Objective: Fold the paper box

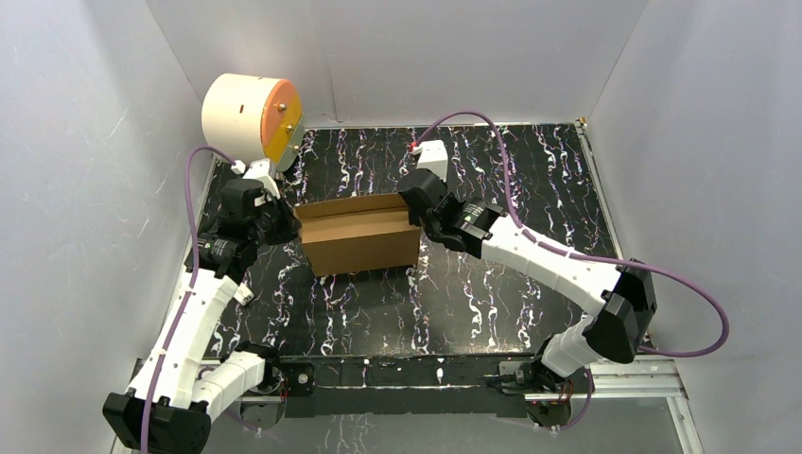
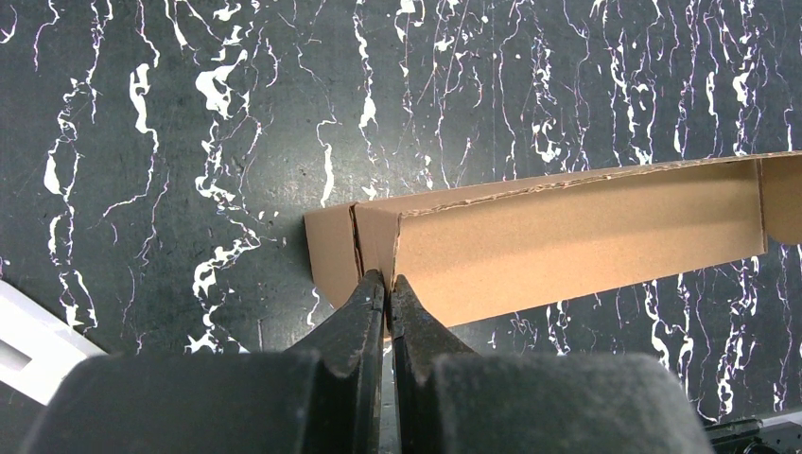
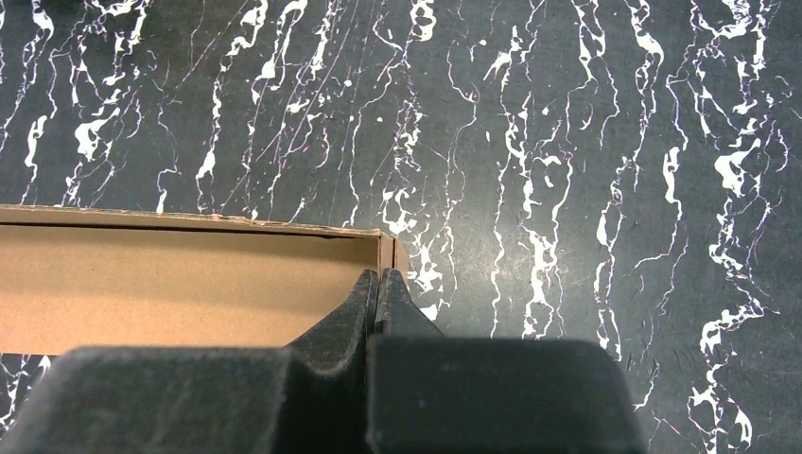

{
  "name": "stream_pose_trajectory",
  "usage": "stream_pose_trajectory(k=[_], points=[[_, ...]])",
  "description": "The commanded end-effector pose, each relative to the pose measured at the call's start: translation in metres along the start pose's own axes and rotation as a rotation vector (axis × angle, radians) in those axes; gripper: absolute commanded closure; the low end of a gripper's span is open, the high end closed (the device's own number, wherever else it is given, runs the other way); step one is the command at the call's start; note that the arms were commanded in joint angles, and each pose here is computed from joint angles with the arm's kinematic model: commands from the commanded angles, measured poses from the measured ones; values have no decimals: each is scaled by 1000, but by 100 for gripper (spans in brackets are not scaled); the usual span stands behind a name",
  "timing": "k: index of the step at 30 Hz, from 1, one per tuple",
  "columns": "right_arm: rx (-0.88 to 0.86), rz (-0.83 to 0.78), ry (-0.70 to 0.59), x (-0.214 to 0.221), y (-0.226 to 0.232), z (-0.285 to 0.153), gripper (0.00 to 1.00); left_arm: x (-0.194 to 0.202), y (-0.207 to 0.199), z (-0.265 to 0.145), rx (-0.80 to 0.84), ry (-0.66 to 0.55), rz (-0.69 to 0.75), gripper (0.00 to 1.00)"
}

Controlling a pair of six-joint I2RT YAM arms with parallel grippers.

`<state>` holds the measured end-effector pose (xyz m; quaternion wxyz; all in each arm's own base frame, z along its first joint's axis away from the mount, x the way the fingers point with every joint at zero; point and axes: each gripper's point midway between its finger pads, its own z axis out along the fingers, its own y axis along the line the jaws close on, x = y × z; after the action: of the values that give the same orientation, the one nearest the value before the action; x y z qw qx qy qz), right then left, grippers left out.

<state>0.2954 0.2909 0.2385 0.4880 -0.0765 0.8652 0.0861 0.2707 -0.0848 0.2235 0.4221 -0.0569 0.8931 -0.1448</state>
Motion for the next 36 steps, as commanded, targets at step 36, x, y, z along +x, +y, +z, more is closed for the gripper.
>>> stream_pose_trajectory(k=[36], points=[[-19, -129, 26, 25, 4, -9, 100, 10, -8, -8, 54, 22, 35, 100]])
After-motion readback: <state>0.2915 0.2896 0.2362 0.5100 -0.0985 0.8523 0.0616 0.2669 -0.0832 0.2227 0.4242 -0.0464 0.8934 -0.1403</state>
